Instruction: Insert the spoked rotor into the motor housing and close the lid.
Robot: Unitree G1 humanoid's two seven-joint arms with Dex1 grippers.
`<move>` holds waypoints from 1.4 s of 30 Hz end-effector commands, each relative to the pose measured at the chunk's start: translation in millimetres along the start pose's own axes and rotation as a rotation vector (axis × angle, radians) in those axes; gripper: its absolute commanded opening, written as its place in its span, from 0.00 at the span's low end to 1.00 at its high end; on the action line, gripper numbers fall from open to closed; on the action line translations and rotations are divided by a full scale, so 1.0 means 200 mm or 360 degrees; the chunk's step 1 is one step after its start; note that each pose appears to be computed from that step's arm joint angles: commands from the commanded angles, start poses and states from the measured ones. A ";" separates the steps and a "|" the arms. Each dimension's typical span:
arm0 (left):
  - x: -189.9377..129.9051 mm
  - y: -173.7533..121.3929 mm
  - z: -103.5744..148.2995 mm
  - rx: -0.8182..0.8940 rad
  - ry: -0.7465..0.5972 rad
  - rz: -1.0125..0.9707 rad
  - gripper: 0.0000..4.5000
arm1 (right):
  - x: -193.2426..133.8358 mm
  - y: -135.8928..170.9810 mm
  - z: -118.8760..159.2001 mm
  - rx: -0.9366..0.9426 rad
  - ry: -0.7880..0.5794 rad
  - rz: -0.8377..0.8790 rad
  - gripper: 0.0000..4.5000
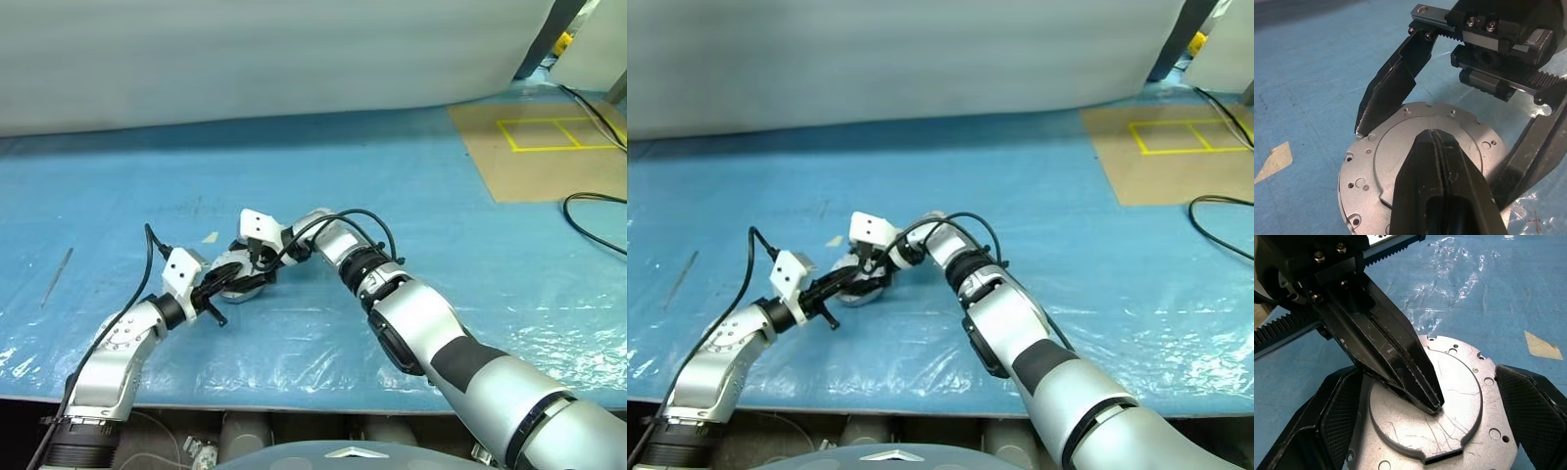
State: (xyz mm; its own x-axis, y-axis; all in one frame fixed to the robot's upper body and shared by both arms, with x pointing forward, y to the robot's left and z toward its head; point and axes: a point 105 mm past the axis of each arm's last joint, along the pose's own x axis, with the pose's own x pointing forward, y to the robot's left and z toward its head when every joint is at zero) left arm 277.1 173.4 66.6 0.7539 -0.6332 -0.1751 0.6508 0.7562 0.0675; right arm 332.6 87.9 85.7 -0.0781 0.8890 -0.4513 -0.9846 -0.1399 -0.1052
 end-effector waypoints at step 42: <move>-0.03 0.02 -0.23 -0.0025 0.0263 0.0045 0.00 | 0.14 0.26 -0.13 0.2065 -0.0080 0.0180 0.99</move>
State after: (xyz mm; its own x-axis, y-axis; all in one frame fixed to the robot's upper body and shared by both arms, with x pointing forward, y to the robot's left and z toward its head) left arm 284.5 180.0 65.5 0.7746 -0.6082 -0.1732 0.6296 0.7674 0.1212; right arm 323.8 63.9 62.6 -0.0248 0.9093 -0.4155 -0.5589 0.3320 0.7599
